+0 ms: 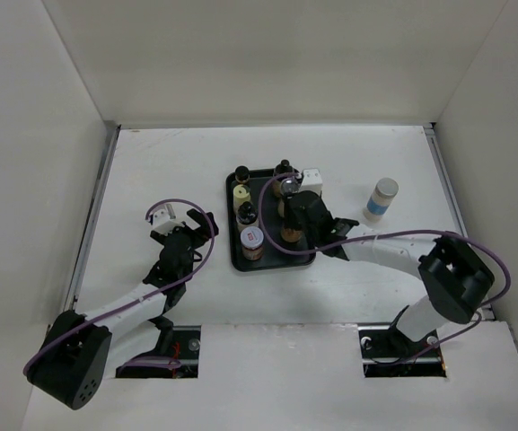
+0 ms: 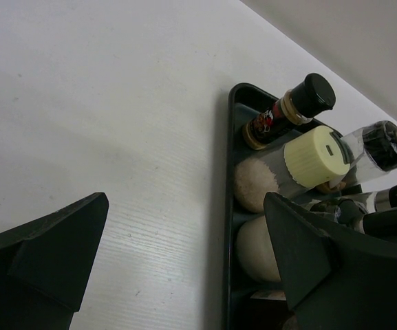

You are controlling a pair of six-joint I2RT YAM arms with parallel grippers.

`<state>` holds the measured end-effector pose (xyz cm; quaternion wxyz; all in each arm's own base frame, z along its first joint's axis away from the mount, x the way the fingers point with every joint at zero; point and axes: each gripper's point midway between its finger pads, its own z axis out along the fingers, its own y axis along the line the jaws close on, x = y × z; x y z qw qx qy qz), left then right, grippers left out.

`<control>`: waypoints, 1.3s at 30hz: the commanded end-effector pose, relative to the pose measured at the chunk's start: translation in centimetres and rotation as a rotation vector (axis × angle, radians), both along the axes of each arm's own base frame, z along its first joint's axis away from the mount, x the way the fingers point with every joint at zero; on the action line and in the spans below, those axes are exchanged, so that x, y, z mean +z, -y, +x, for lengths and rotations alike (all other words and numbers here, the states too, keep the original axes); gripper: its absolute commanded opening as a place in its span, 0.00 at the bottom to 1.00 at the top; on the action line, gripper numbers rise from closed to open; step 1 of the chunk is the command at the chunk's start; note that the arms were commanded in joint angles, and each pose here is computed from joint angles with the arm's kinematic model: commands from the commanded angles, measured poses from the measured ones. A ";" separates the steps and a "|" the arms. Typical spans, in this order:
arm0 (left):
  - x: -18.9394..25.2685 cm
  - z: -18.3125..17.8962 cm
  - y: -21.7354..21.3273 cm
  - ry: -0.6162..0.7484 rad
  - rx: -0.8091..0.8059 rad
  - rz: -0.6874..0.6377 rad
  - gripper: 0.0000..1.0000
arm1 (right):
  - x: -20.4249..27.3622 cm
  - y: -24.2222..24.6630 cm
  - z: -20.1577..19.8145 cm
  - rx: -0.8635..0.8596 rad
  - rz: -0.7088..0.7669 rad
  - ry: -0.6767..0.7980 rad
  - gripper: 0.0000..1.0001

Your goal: Organize the condiment bottles

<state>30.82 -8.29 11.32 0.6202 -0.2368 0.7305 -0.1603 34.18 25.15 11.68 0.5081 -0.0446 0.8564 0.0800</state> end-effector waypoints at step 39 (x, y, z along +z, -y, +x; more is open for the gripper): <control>1.4 0.2 0.9 0.053 -0.027 -0.067 1.00 | 7.5 25.2 6.9 -0.670 -0.027 0.115 1.00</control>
